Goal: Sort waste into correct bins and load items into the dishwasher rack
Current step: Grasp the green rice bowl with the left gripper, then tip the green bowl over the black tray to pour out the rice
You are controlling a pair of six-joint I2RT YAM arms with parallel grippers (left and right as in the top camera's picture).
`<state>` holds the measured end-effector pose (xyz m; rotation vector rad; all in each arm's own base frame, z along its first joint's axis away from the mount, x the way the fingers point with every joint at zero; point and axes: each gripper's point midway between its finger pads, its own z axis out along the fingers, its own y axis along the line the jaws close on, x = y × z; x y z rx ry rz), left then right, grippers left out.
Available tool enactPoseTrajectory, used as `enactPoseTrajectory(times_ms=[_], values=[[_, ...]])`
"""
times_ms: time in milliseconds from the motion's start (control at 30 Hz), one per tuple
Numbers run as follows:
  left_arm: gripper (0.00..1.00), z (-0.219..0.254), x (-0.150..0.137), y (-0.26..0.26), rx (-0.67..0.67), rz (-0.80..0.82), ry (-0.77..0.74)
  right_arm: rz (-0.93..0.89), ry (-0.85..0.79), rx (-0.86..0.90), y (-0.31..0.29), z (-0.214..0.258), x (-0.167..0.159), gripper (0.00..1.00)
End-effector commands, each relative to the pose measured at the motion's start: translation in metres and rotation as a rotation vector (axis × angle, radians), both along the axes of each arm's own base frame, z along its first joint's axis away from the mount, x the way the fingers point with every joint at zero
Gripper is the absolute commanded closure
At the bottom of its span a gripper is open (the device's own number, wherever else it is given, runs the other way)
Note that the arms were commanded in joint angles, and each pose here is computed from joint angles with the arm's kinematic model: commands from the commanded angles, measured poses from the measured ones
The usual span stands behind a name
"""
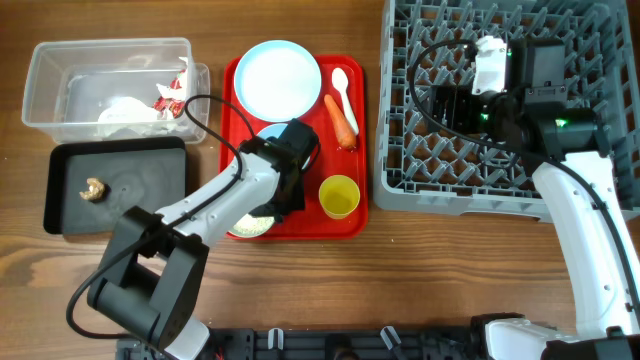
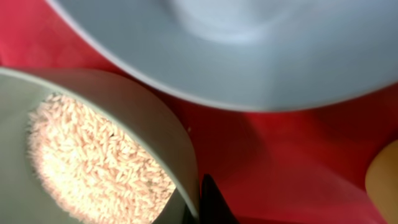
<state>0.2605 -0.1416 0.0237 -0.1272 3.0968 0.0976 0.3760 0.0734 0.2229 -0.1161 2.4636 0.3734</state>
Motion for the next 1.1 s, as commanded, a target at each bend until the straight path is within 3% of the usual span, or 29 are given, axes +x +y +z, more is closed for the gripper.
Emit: enactPoseTrajectory(times_ms=[0, 233, 433, 733, 1067], values=[[0.96, 0.036, 0.015, -0.004, -0.039, 0.018, -0.041, -0.002, -0.004, 0.016, 0.001, 0.004, 0.004, 0.00], [0.96, 0.113, 0.026, 0.012, -0.096, 0.019, -0.127, -0.002, -0.002, 0.016, 0.001, 0.004, 0.004, 0.00], [0.96, 0.147, 0.039, 0.054, -0.208, 0.052, -0.215, -0.002, -0.005, 0.016, 0.001, 0.005, 0.004, 0.00], [0.96, 0.166, 0.084, 0.124, -0.586, 0.047, -0.380, -0.002, -0.008, 0.017, 0.001, 0.005, 0.005, 0.00], [0.96, 0.138, 0.089, 0.199, -0.895, 0.190, -0.427, -0.002, -0.001, 0.016, 0.001, 0.004, 0.003, 0.00]])
